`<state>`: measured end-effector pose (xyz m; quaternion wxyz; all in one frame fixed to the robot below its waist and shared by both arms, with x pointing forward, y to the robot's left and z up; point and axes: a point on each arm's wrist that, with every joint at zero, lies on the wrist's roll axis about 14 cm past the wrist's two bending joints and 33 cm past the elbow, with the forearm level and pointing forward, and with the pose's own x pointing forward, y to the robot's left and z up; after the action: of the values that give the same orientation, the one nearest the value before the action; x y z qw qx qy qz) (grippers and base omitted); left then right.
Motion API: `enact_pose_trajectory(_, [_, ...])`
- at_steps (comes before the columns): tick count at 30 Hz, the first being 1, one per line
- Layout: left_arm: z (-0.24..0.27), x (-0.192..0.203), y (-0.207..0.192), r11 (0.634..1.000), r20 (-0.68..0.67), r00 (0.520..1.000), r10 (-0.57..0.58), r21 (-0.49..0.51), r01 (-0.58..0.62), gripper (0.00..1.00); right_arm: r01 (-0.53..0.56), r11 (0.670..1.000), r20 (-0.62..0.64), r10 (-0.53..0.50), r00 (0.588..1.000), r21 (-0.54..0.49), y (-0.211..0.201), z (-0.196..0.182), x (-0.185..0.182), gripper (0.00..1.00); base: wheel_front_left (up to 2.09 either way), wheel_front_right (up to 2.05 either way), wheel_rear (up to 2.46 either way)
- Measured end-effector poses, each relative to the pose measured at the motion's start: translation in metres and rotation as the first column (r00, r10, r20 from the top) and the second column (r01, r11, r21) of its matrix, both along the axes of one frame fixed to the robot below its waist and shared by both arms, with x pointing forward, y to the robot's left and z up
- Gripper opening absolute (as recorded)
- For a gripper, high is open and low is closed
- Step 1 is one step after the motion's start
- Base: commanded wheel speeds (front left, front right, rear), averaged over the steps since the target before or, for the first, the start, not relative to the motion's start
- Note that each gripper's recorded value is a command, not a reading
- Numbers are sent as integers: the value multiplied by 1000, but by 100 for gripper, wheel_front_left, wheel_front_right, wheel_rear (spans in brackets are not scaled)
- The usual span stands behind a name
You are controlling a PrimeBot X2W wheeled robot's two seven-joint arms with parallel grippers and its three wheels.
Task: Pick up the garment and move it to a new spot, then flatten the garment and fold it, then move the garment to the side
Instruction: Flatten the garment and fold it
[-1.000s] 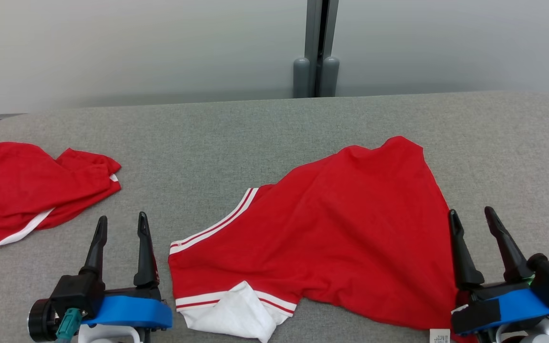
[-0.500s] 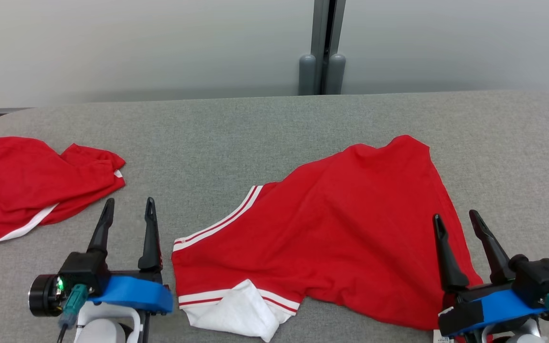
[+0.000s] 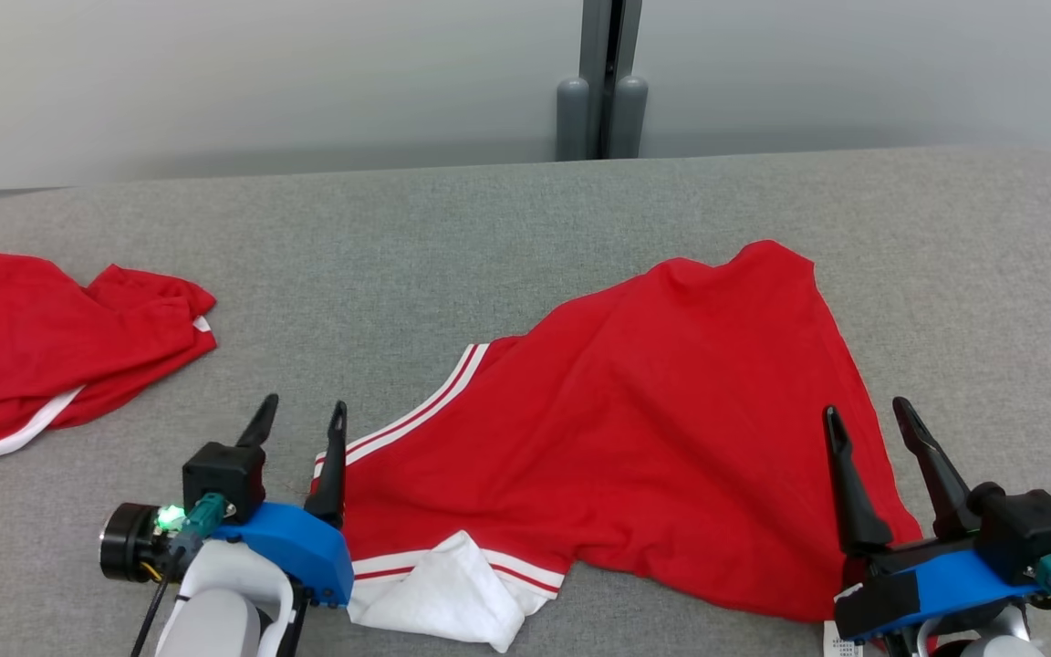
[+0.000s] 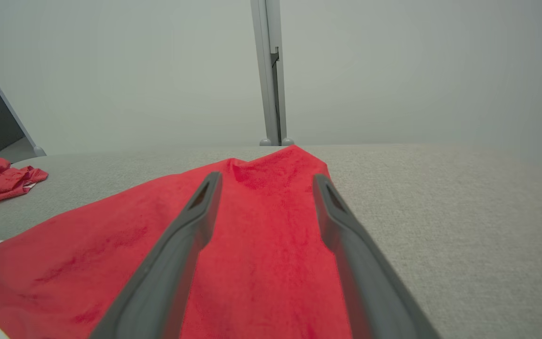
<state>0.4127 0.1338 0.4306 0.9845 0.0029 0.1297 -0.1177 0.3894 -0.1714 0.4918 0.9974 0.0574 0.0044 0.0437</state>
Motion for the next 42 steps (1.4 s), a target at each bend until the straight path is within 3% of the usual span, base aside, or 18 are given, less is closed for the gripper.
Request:
enact_pose_trajectory(9, [-64,-23,2,999,-250,968,-16,39,26,100,10,1000,-27,-10,1000,-5,-3,-8,3,100,0,0,0])
enact_pose_trajectory(18, [-81,-28,-9,999,-341,939,-36,7,41,100,23,1000,-32,-24,999,-9,-8,-9,1,100,0,0,0])
enact_pose_trajectory(19, [-81,-28,-11,999,-347,937,-39,2,42,94,24,1000,-31,-25,999,-9,-8,-9,1,100,0,0,0])
enact_pose_trajectory(20, [-82,-28,-11,999,-351,936,-42,0,45,49,25,1000,-29,-25,999,-9,-8,-8,1,100,0,0,0])
enact_pose_trajectory(21, [-81,-28,-13,999,-350,936,-49,-1,51,34,25,1000,-28,-25,999,-9,-9,-8,0,100,0,0,0])
enact_pose_trajectory(22, [-79,-28,-15,998,-342,938,-56,-3,58,0,26,1000,-24,-26,999,-9,-9,-7,0,100,0,0,0])
enact_pose_trajectory(26, [-63,-24,-19,998,-265,962,-65,-24,61,0,25,1000,-2,-25,1000,-7,-8,0,-2,100,0,0,0])
enact_pose_trajectory(30, [-15,-11,-14,998,-63,997,-37,-55,34,0,-2,1000,14,2,1000,0,1,5,-5,100,0,0,0])
enact_pose_trajectory(42, [47,-45,5,994,125,990,59,-94,-47,0,-66,998,18,66,998,22,24,4,-5,100,0,0,0])
